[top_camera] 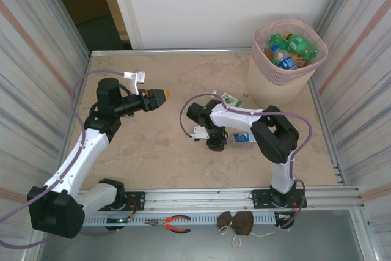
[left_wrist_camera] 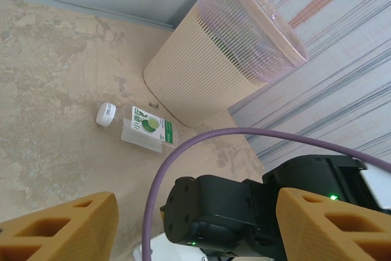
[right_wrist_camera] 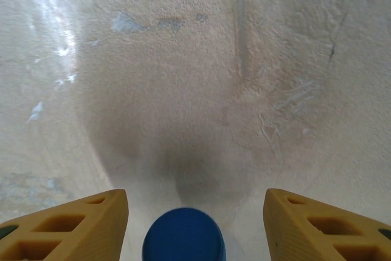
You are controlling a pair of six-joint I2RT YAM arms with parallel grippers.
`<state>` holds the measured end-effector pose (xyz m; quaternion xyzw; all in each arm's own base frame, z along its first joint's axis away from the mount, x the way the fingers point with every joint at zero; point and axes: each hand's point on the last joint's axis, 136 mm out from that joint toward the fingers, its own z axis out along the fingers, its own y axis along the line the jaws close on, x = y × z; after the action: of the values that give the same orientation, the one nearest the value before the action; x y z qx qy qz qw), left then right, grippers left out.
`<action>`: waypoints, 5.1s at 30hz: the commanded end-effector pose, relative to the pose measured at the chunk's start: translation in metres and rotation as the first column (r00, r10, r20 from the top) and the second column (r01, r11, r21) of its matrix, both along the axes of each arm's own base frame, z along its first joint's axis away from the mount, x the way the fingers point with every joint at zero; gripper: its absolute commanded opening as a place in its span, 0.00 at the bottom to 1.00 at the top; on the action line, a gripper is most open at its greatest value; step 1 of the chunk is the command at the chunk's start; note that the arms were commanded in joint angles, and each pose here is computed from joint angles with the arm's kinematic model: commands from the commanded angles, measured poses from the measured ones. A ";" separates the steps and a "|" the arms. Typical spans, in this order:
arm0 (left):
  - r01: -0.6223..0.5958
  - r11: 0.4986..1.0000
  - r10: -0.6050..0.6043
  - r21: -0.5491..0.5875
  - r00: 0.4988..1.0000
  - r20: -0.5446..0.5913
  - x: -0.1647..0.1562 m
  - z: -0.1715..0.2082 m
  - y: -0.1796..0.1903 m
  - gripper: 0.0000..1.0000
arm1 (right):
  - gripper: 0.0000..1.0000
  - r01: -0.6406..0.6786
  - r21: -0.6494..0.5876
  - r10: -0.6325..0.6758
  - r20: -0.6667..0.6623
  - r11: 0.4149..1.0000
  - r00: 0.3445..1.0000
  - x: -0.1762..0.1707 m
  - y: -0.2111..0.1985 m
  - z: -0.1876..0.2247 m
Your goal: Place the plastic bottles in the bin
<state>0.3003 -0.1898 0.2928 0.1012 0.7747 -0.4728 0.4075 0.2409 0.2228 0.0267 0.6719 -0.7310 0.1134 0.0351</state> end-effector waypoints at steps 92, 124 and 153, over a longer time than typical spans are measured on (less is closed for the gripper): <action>-0.049 0.998 0.051 -0.041 0.998 0.036 0.008 0.028 0.009 0.69 | 0.01 -0.540 0.765 -0.936 -0.309 -0.351 0.169 0.229 -0.258 0.471; -0.056 0.996 0.057 -0.067 0.998 0.020 0.008 0.025 0.008 0.69 | 0.40 -0.234 0.930 -0.947 -0.233 -0.283 0.221 0.249 -0.222 0.339; -0.036 0.997 0.037 -0.068 0.999 0.014 0.010 0.020 0.000 0.69 | 0.33 0.197 0.980 -0.949 -0.099 -0.040 0.301 0.239 -0.200 0.319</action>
<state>0.3108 -0.1885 0.3080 0.0735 0.7627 -0.4873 0.4188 0.4872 0.0092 0.3611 0.0029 -0.8069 -0.0971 -0.5826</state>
